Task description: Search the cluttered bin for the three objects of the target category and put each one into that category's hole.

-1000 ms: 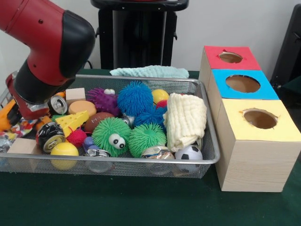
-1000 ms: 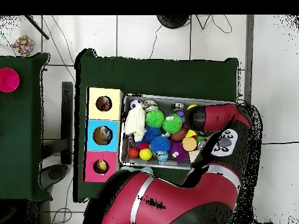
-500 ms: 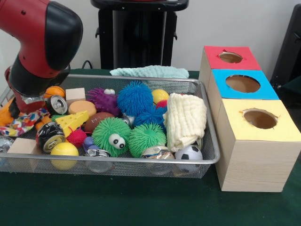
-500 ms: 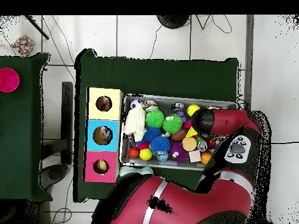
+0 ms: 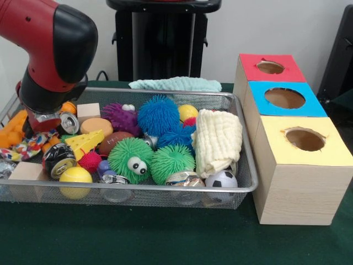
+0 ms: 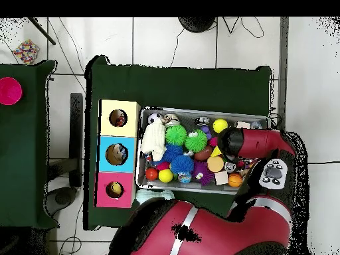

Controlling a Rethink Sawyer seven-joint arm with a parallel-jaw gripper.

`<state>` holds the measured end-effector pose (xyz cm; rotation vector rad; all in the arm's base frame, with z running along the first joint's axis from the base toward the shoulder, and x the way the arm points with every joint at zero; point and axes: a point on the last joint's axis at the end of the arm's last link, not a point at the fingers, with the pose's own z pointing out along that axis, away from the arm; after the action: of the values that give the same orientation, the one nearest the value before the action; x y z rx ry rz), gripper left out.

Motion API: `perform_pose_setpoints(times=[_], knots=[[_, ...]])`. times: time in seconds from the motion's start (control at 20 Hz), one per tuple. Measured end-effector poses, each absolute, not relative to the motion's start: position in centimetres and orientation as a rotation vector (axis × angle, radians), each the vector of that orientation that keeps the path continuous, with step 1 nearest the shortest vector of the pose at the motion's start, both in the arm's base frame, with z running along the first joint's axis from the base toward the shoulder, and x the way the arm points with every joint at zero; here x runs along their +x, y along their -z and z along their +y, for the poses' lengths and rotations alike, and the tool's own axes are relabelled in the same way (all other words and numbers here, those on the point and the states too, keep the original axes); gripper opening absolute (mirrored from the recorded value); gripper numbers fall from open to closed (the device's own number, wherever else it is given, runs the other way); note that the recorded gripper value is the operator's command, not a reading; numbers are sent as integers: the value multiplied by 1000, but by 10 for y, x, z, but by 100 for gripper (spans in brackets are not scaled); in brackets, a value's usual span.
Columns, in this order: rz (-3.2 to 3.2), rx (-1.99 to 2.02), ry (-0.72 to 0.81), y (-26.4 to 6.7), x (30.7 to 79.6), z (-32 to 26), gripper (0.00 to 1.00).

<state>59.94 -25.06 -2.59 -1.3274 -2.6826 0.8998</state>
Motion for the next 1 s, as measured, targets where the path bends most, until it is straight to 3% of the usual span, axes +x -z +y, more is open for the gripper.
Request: perform_pose_setpoints(times=[0.8,0.85,1.0], knots=[[-2829,-1364,-819,36,611,-253,0],[-2849,-1358,-808,40,608,-249,100],[-2851,-1355,-802,42,604,-248,100]])
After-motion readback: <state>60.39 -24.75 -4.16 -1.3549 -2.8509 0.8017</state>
